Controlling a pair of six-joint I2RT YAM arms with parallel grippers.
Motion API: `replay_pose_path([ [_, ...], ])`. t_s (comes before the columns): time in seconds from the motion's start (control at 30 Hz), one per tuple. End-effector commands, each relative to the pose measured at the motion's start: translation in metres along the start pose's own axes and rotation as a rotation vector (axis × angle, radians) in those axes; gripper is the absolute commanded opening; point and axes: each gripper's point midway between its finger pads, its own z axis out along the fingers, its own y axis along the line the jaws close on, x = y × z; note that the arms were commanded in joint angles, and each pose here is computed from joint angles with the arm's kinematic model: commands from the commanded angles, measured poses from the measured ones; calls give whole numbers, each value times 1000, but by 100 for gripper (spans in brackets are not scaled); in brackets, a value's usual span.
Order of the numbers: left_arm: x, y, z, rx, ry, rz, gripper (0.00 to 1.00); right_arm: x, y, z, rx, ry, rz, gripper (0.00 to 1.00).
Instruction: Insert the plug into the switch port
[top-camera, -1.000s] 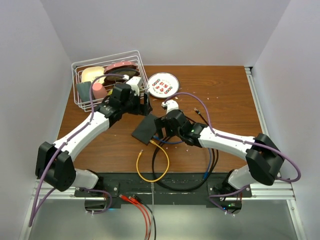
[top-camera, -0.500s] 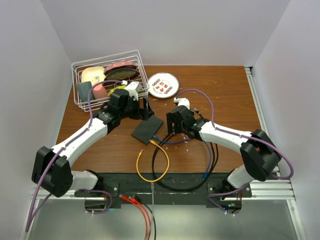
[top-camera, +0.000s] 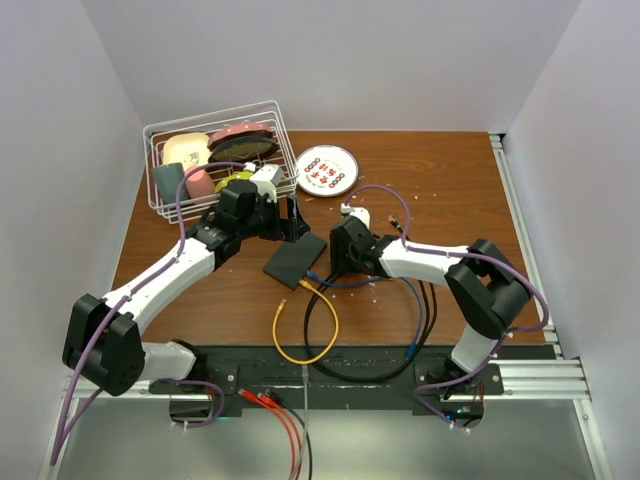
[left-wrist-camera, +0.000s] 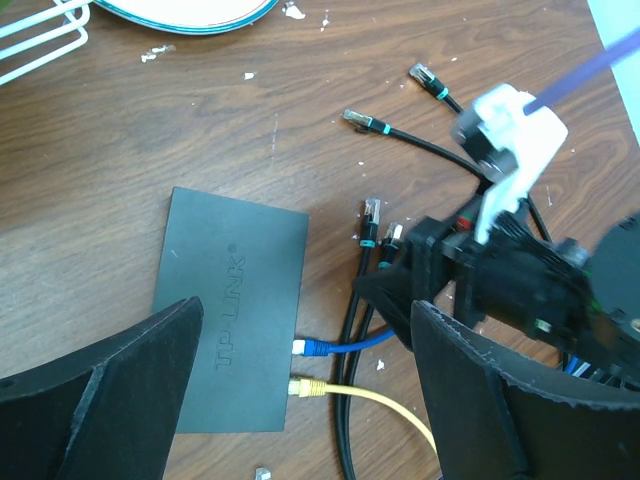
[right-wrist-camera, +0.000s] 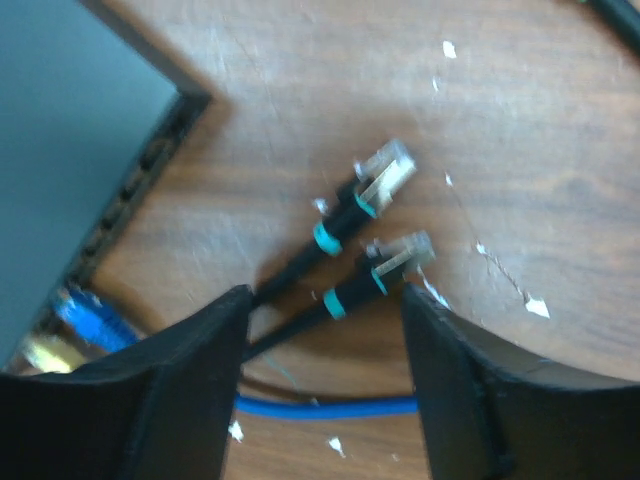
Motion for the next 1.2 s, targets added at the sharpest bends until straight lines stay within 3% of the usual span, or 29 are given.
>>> replay_pose_path([
  [0.0, -16, -14, -7, 58, -62, 23, 90, 5, 8, 19, 44, 19, 12, 62],
  [0.13, -14, -15, -7, 63, -55, 28, 90, 20, 7, 37, 97, 56, -16, 57],
  [0.27, -12, -14, -7, 59, -45, 35, 90, 33, -1, 52, 149, 88, -42, 23],
  [0.4, -13, -10, -7, 40, -44, 52, 90, 40, -20, 54, 225, 113, -84, 0],
  [0.67, -13, -9, -6, 34, -43, 56, 90, -7, -59, 41, 272, 48, -55, 0],
  [1.17, -13, -6, -5, 22, -34, 73, 90, -146, -146, -45, 464, -231, -3, 0],
])
